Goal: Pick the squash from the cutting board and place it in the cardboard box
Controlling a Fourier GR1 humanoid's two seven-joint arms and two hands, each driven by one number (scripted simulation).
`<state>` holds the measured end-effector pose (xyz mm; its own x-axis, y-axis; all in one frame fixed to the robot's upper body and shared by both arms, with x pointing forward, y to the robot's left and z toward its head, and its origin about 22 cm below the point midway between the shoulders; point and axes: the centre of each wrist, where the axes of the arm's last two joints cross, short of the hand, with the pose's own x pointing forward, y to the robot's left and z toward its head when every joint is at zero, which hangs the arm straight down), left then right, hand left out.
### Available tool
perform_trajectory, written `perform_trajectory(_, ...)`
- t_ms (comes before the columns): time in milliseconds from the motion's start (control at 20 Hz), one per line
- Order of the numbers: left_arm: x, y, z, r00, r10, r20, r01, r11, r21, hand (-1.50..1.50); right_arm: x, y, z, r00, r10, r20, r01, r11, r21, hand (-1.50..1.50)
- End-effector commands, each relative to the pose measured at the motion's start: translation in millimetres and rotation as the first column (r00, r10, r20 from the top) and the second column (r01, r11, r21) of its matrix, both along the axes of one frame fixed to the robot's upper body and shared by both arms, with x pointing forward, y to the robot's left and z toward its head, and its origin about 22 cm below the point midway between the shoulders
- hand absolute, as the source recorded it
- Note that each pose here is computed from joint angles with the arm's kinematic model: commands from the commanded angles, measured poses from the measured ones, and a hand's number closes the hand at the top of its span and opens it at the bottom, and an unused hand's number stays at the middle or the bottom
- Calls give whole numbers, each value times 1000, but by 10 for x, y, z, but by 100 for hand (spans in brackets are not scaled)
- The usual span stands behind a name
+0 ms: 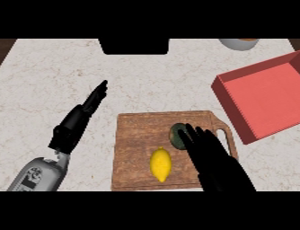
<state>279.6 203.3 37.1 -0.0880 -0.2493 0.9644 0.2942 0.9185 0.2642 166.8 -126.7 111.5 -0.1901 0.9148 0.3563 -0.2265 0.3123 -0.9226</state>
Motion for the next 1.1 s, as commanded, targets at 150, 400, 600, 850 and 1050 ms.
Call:
perform_trajectory(150,68,-7,71,1000,-13,2,13,1000,13,0,178,209,-108,999,-37,-30,36,999,-35,-150)
perform_trajectory(400,52,180,235,1000,-7,-2,7,1000,7,0,478,73,-382,994,-61,-85,56,997,-57,-150)
perform_trajectory(600,-64,138,-60,1000,-2,-12,2,1000,-15,0,549,4,-691,995,-71,-63,68,997,-47,-150)
perform_trajectory(850,22,159,-56,1000,7,-6,-7,1000,-15,0,649,140,-513,999,-41,-25,40,999,-36,-150)
perform_trajectory(1050,7,70,-248,1000,-5,0,5,1000,-18,0,538,103,-697,998,-41,-44,38,997,-71,-150)
